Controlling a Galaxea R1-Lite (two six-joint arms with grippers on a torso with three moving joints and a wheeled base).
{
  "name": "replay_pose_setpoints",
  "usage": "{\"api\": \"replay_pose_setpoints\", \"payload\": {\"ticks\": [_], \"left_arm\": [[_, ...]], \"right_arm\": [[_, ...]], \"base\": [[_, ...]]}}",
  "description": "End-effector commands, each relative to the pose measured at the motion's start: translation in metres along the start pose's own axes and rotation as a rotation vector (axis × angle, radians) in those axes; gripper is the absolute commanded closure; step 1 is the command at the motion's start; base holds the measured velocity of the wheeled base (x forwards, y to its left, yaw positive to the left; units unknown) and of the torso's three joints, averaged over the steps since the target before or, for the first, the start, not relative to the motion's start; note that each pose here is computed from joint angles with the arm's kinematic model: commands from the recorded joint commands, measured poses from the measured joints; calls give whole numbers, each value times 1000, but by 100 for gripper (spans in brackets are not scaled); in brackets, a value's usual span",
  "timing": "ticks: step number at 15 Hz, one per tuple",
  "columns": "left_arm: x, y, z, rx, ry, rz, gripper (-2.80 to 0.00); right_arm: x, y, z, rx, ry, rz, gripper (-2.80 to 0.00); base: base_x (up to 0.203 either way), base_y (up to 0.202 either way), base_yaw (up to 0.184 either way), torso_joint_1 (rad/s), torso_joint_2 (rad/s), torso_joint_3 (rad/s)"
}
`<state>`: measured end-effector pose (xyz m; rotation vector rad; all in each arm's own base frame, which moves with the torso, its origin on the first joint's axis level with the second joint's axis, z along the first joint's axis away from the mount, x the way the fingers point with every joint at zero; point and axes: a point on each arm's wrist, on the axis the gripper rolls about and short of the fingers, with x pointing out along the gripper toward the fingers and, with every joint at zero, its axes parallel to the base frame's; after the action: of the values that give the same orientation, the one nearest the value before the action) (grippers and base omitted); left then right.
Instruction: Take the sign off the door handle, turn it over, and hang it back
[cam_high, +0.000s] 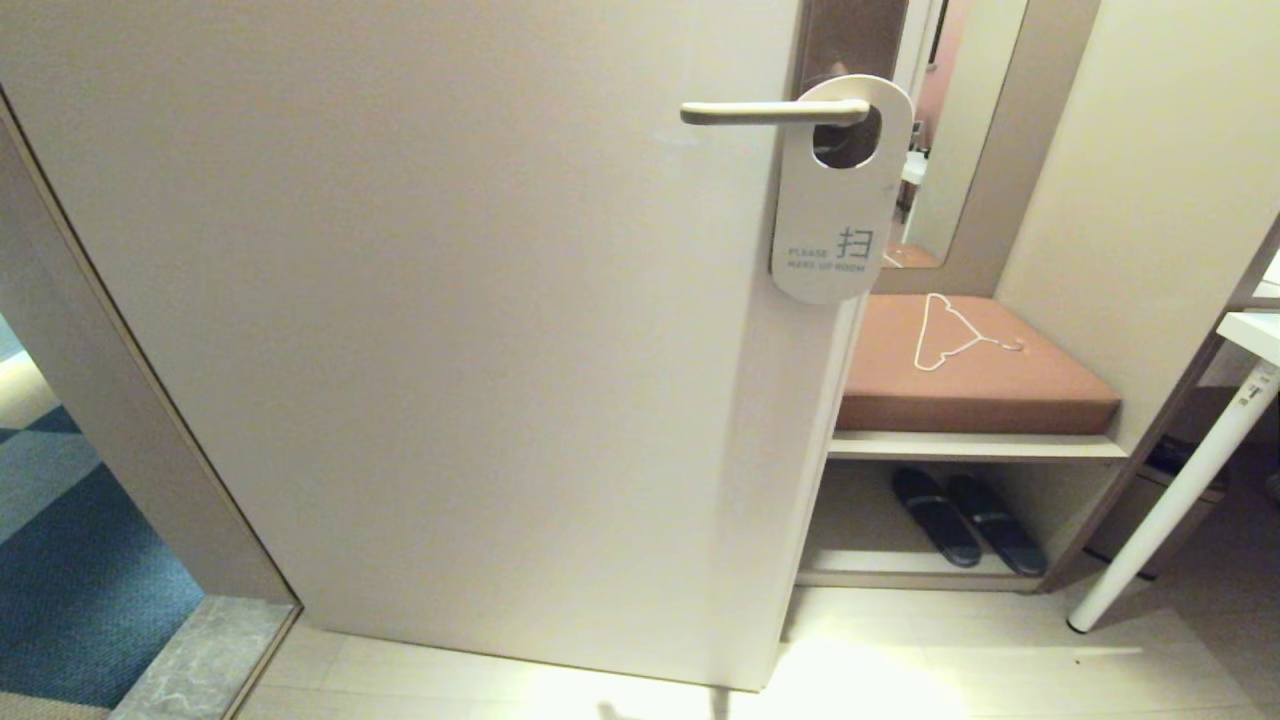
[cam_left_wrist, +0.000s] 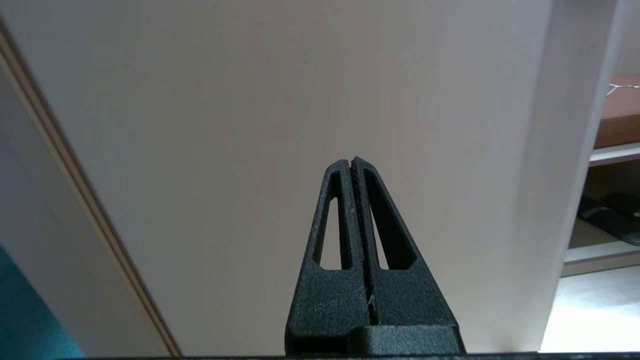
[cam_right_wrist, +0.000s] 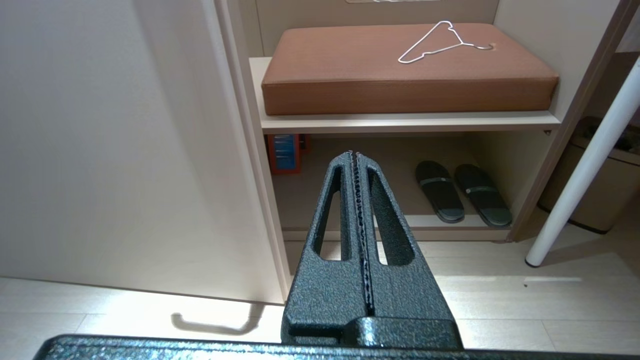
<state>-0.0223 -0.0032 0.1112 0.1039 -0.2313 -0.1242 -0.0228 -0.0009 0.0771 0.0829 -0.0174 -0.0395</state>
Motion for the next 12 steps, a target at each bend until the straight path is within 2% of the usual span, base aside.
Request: {"api": "replay_pose_setpoints", "payload": {"ticks": [1,3,12], "left_arm": [[-7,-1,-1,8,-47,12,0],[-7,0,-4,4,-28,59,0],[-6,0,-11,4,5,66,0]], "right_arm": [[0,0,0,0,0,0,0],[0,0,0,0,-1,0,0],[0,0,0,0,-1,1,0]], "base": [[0,0,0,0,0,0],[0,0,0,0,0,0],[0,0,0,0,0,0]]}}
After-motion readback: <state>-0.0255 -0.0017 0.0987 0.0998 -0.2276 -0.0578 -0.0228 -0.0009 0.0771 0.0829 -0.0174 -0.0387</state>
